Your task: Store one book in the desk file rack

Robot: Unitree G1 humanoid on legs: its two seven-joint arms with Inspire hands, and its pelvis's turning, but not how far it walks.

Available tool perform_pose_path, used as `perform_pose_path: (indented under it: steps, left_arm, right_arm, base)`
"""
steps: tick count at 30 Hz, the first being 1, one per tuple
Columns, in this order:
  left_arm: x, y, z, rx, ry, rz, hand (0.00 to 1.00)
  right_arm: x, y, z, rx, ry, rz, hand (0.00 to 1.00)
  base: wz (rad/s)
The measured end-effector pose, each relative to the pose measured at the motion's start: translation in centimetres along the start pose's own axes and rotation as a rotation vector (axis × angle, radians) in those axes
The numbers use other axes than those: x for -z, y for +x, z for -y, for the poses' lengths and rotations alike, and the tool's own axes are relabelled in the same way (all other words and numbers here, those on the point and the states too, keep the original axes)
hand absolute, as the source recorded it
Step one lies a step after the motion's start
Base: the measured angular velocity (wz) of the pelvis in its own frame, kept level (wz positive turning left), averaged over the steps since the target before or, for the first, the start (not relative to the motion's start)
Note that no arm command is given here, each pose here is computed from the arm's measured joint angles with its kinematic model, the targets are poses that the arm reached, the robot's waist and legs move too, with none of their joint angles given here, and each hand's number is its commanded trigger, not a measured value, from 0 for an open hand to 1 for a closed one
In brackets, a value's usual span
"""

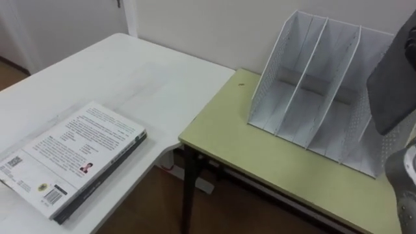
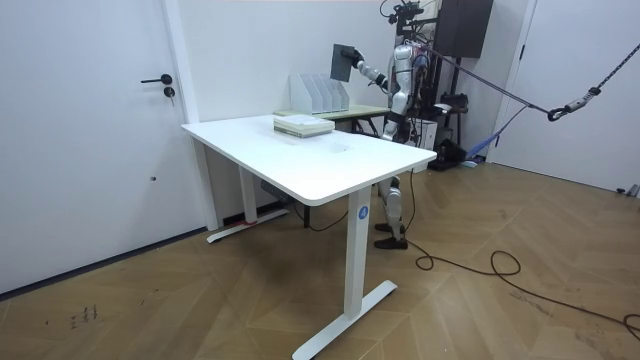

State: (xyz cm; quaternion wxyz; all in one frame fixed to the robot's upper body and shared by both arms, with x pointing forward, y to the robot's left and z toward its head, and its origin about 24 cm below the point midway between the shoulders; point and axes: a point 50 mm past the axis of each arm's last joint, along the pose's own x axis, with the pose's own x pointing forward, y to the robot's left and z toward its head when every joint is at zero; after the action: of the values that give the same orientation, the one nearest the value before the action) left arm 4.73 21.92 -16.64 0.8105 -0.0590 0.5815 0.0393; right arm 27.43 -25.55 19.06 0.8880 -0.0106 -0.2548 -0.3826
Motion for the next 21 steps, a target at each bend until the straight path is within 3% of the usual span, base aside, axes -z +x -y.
perform_pose_path:
  steps: [5, 21]
  left_arm:
    - [0.0, 0.0, -0.1, -0.003, -0.005, -0.006, 0.0]
    - [-0.5, 0.0, -0.4, -0.02, -0.004, -0.012, 0.0]
  right_arm:
    - [-0.7, 1.7, -0.9, 0.004, 0.005, 0.03, 1.0]
    - [2.7, 2.6, -0.7, 0.026, -0.127, -0.108, 1.0]
  base:
    - [-0.03]
    - [0.02]
